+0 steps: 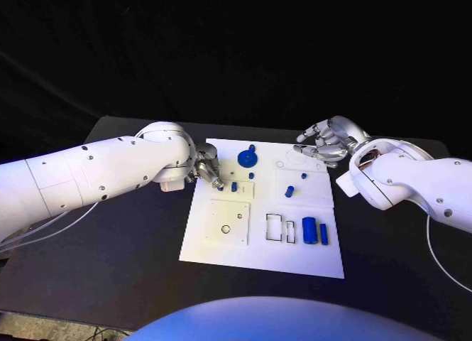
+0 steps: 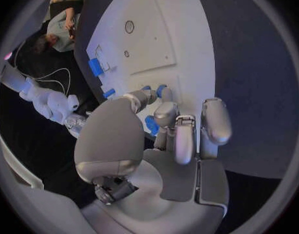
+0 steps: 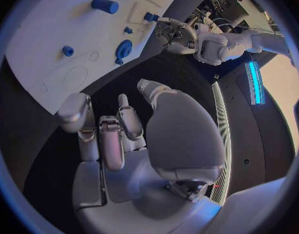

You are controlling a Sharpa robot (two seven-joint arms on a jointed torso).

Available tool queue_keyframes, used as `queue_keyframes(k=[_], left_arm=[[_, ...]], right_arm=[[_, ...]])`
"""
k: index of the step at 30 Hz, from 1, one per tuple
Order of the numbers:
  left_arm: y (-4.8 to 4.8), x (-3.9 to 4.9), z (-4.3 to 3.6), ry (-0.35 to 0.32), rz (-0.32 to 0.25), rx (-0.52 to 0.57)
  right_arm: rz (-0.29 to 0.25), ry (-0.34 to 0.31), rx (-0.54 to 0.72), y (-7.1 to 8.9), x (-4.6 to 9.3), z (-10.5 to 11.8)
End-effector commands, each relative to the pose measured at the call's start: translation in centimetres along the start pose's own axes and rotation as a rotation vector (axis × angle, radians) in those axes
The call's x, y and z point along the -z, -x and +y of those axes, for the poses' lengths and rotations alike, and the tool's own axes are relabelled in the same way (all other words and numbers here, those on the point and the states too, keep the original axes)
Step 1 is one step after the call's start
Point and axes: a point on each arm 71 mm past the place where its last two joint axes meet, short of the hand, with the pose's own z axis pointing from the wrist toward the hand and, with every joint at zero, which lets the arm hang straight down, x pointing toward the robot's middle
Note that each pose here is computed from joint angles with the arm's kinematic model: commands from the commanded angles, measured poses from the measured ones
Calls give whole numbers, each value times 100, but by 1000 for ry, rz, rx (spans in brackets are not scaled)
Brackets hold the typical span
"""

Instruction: Assemble the parts on the task board

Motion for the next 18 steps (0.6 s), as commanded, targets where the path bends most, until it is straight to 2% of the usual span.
queue_keyframes(k=[1, 18], left_arm=[[-11, -15, -26, 0, 6, -6], [-80, -95, -30, 30, 40, -9]], right_arm=[[8, 7, 7, -11, 2, 9], [12, 11, 9, -22, 2, 18]])
